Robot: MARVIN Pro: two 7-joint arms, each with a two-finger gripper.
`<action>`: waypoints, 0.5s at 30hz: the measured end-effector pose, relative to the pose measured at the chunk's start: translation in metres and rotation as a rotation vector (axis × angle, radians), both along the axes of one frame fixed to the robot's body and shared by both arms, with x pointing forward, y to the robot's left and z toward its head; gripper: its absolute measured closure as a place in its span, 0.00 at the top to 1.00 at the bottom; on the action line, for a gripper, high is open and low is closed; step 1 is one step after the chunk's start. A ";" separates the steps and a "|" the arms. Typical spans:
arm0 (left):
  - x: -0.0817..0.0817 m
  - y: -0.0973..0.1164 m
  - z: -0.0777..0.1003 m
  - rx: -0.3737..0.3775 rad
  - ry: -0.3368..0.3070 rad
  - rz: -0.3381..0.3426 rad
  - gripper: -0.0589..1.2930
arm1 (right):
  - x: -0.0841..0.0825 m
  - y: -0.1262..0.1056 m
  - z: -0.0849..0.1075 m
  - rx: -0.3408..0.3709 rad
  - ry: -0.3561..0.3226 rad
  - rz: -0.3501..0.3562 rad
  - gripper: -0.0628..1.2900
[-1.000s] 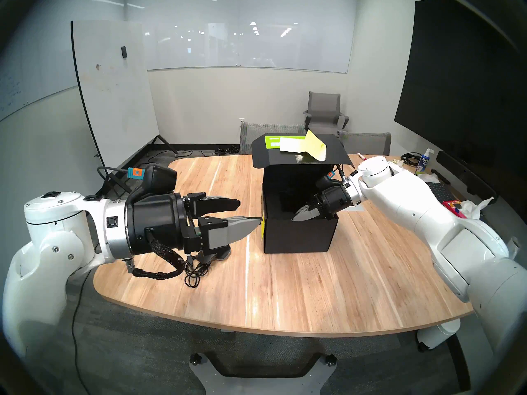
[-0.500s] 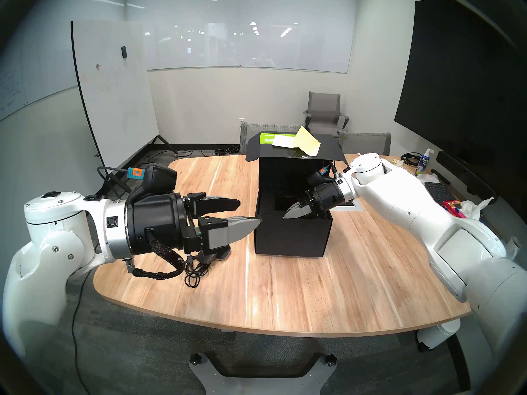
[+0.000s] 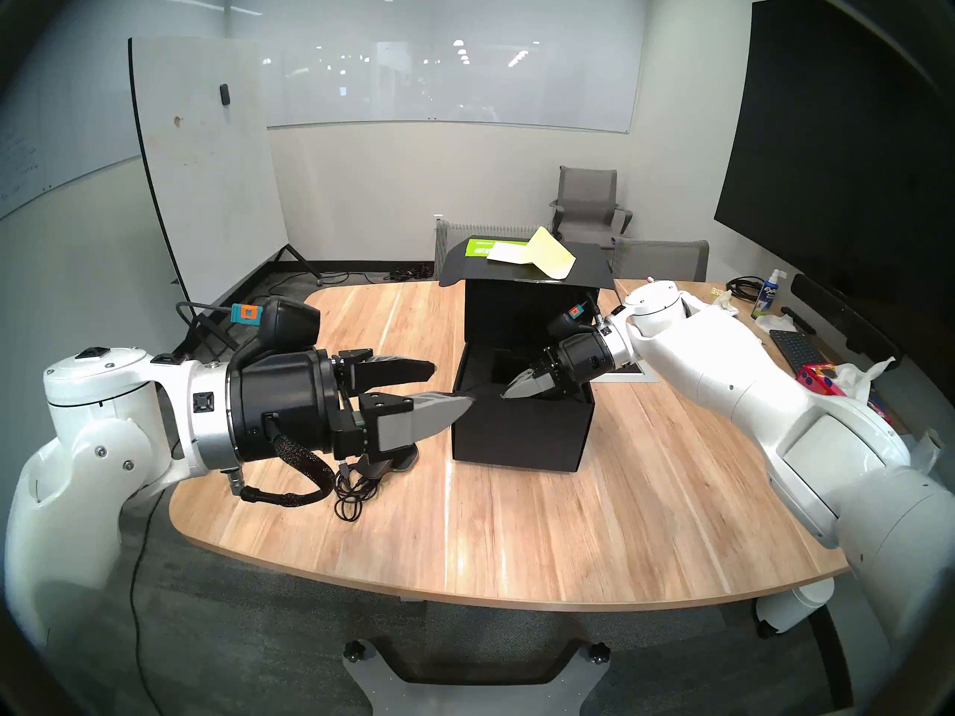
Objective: Open the box and place the mouse inside
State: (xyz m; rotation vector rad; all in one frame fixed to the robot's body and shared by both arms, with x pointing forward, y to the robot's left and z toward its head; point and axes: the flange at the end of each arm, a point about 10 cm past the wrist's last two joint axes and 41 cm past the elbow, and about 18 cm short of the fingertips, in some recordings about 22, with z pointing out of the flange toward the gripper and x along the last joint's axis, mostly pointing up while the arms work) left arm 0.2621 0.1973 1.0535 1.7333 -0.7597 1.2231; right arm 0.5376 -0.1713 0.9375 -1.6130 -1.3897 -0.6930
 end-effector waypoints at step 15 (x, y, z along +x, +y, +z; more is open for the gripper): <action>0.000 0.000 0.000 0.000 0.000 0.000 0.98 | 0.002 0.017 -0.020 0.012 0.016 0.015 0.03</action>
